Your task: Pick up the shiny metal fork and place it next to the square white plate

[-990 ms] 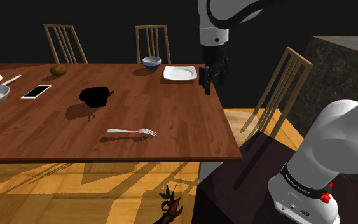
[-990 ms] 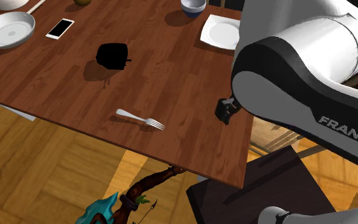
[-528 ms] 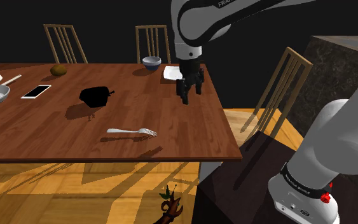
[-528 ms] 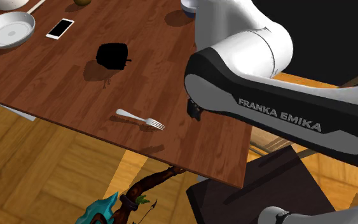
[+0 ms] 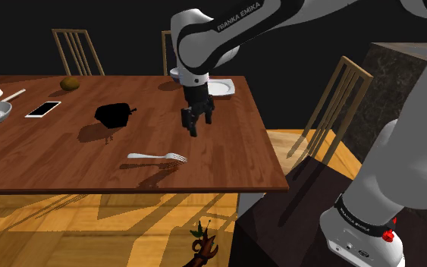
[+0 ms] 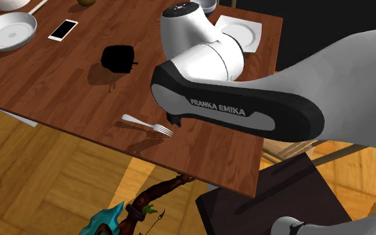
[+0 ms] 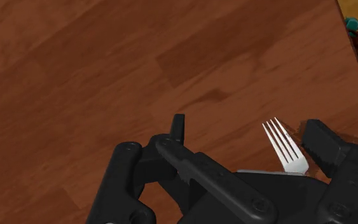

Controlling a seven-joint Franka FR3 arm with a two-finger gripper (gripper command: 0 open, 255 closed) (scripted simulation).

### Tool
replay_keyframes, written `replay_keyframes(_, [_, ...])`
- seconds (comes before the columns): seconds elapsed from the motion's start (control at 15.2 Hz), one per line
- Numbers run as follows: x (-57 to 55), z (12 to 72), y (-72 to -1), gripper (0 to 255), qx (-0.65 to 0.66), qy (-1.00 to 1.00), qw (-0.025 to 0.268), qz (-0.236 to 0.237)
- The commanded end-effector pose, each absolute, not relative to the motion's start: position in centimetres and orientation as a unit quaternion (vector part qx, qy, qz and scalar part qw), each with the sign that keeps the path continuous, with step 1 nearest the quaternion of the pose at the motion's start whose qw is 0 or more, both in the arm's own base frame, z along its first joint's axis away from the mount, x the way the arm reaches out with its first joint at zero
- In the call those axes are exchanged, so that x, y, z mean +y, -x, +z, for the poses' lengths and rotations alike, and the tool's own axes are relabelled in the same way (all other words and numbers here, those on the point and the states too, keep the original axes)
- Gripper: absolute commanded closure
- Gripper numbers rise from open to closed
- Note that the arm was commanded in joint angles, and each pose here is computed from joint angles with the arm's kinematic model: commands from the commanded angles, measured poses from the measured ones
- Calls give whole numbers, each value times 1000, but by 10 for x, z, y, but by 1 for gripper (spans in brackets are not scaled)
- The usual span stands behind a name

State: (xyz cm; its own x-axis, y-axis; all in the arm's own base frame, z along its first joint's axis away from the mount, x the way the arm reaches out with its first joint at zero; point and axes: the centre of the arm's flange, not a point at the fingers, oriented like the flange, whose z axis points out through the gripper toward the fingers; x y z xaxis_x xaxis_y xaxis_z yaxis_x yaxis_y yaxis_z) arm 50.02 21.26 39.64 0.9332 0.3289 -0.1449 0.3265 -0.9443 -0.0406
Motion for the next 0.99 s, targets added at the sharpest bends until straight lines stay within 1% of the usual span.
replay_keyframes(0.0, [233,385,-513,0,-183,980,13,74])
replay_keyframes(0.59, [327,340,-560,0,-254,964,32,69])
replay_keyframes(0.92, [329,319,-558,0,-254,964,33,69])
